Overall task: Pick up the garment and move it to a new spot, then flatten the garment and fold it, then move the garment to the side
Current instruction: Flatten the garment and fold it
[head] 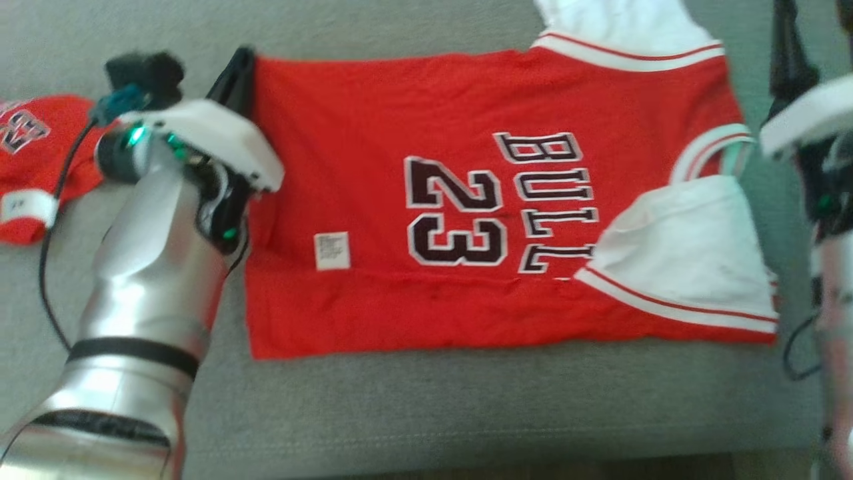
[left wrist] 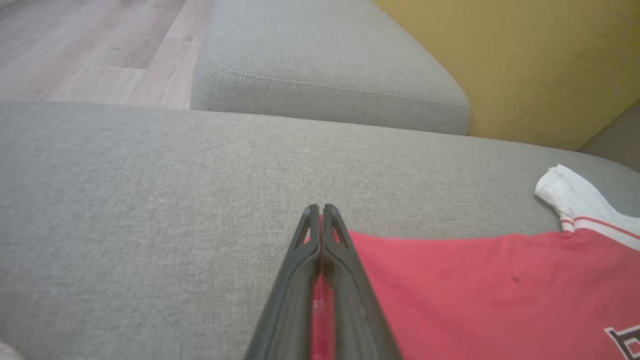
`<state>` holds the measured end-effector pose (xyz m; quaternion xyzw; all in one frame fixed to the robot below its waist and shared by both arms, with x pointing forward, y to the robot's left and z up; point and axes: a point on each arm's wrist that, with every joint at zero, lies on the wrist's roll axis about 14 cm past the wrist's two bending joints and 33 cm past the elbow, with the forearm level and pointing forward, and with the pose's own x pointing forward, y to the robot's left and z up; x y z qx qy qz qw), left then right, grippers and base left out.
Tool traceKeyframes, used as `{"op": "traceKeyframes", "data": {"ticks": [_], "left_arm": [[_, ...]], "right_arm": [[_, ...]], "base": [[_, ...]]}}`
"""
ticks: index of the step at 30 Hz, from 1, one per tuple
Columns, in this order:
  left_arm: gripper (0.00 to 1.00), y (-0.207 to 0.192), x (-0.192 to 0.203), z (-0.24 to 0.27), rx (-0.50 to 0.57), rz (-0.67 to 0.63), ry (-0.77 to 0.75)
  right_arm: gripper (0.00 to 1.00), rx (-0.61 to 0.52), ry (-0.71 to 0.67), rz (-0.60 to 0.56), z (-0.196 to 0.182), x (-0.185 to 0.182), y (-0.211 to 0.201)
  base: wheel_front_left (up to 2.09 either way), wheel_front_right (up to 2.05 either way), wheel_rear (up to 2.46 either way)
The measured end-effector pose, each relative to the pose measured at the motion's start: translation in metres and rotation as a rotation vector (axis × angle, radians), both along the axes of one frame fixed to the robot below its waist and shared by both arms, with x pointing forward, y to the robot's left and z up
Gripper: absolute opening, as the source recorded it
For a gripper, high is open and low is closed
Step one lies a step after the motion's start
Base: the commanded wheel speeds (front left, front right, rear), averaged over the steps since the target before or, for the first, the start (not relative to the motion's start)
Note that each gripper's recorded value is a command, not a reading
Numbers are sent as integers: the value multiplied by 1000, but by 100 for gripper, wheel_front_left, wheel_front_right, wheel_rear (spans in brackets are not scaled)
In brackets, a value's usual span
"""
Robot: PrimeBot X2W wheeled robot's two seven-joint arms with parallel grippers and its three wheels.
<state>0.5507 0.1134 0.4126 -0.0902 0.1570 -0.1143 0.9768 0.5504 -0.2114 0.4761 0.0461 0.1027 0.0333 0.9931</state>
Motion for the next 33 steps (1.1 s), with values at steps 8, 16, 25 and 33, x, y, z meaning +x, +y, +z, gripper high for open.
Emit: {"op": "traceKeyframes", "data": {"ticks": [8,16,25,33], "left_arm": [[0,3,5,2,-4,0,-38],[0,10,2,-9,14,-3,-26],[0,12,-2,-14,17,-12,-10],[0,7,-4,-16,-7,-16,-2]], "right_arm": [[100,-63,228,86,-51,53,25],[100,-87,405,125,-96,76,45],[100,-86,496,108,-116,81,44],[0,-62,463,90,-112,87,42]], "base": [[0,0,0],[0,0,0],[0,0,0],[0,0,0]]}}
